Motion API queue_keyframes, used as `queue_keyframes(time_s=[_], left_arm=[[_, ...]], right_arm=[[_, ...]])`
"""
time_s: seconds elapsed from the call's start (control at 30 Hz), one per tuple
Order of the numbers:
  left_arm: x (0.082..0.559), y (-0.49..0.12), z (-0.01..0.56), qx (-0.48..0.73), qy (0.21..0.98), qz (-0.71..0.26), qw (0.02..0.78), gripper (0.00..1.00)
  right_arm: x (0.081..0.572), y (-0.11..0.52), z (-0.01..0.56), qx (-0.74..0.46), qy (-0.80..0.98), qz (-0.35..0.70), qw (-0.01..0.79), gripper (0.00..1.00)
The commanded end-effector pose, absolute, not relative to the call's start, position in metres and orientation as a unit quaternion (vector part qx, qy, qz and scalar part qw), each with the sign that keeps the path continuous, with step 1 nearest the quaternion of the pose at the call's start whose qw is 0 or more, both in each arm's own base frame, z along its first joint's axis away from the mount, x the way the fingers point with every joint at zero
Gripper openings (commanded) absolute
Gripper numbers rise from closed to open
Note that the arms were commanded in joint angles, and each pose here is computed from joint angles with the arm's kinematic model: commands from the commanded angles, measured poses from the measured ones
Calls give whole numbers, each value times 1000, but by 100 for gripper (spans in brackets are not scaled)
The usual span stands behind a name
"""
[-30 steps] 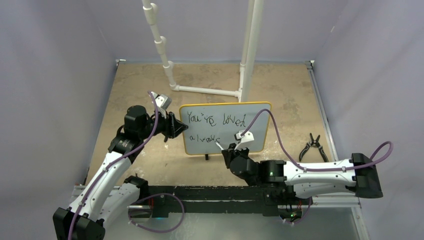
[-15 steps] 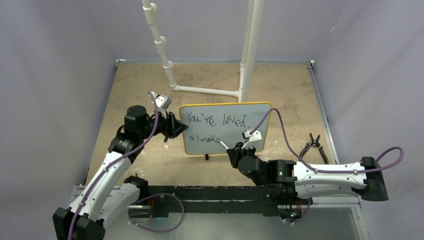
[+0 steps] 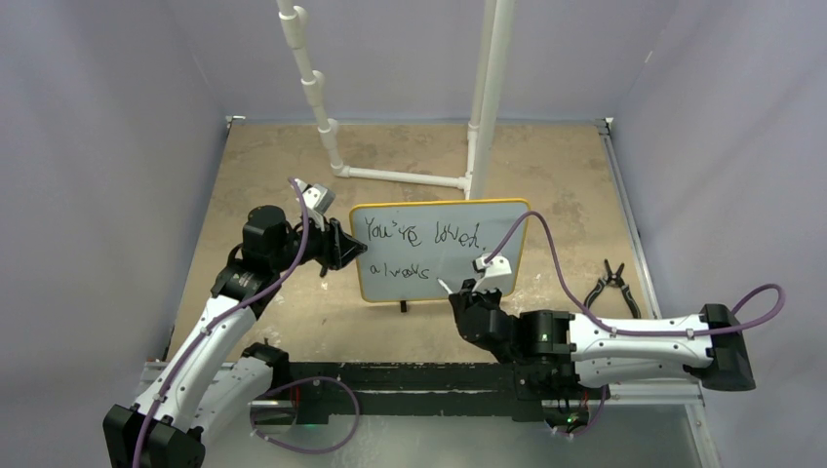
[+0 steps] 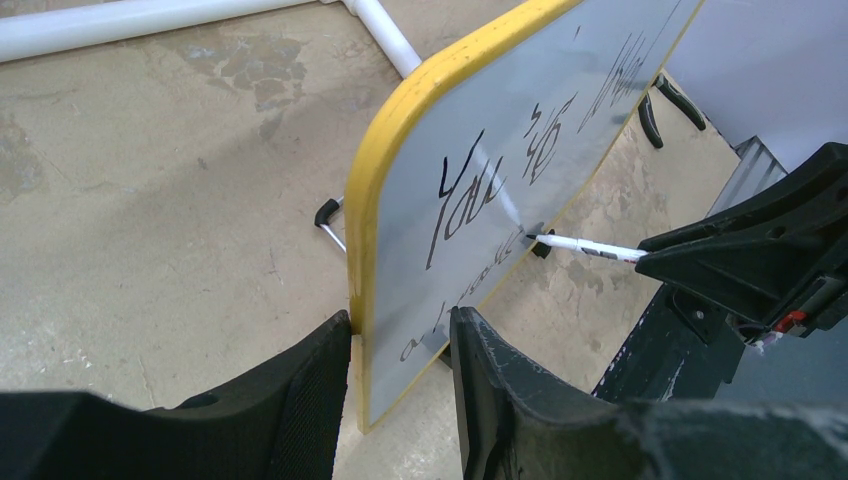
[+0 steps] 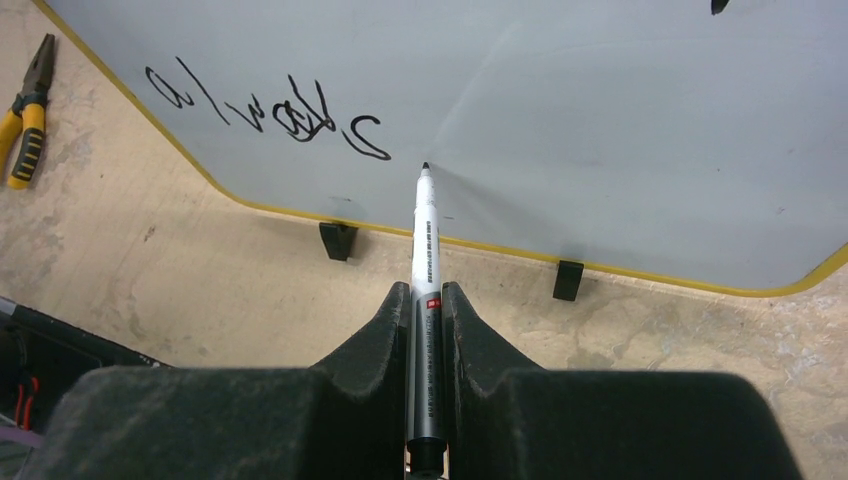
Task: Write a sentence on the whiteboard
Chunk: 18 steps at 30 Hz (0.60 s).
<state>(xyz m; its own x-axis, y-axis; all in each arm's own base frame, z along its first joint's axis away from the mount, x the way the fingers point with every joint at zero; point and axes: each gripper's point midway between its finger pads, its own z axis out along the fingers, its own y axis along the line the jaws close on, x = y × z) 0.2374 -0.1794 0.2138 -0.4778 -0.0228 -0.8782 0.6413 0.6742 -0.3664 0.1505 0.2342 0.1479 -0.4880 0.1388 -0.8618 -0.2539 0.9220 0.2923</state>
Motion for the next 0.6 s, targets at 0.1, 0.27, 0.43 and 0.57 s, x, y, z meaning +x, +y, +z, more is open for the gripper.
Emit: queue_keyframes(time_s=[0.1,0.27,0.43,0.57], left_arm=[[238,-181,220,206,777,-351,480,40],[238,-181,219,207,777,-351,480,40],[240,-177,222,202,778,-339,488,40],[247,-160,236,168,775,-298,531,41]], right_arm=[[161,233,164,4,830,187,526,0],[161,231,163,7,830,184,526,0],[156,244,182,-36,816,226,532,0],[143,261,219,-102,768,315,548,0]])
